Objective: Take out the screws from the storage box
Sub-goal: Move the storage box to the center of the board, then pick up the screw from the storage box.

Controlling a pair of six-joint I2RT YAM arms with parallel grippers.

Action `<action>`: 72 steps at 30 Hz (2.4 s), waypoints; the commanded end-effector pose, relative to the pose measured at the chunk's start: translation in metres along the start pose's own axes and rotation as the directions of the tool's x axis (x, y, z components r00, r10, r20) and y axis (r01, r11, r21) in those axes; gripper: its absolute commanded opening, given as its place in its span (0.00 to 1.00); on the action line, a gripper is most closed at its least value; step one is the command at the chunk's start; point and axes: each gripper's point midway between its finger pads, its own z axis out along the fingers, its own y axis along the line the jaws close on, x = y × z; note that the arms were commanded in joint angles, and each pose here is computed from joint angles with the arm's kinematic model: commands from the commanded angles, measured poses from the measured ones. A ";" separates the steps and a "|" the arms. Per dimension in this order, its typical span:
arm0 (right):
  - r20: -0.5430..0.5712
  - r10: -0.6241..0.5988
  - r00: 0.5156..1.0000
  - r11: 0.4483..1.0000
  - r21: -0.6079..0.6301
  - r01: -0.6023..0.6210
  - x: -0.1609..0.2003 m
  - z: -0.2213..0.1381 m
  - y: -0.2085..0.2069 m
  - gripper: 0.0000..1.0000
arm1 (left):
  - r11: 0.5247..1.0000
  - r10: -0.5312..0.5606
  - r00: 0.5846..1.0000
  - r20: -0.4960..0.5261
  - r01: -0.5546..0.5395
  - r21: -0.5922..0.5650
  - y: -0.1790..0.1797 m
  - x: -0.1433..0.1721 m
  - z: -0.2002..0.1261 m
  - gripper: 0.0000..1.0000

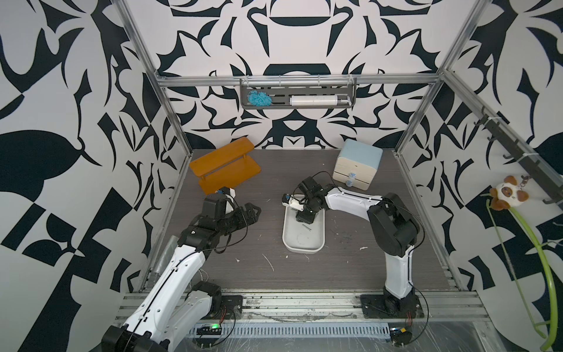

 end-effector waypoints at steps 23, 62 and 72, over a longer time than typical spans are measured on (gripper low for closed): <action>-0.038 0.084 0.996 0.991 -0.101 -0.088 -0.013 0.010 0.007 0.03 | 0.999 -0.033 0.999 -0.031 0.033 -0.013 0.008 -0.006 0.004 0.95; -0.035 0.134 0.990 0.991 0.010 -0.134 -0.016 0.012 -0.015 0.30 | 0.999 -0.041 0.999 -0.023 0.041 -0.013 0.007 -0.011 0.005 0.95; -0.124 0.206 0.971 0.973 -0.082 -0.217 -0.002 0.007 0.006 0.27 | 0.999 -0.043 0.999 -0.026 0.043 -0.017 0.008 -0.011 0.005 0.94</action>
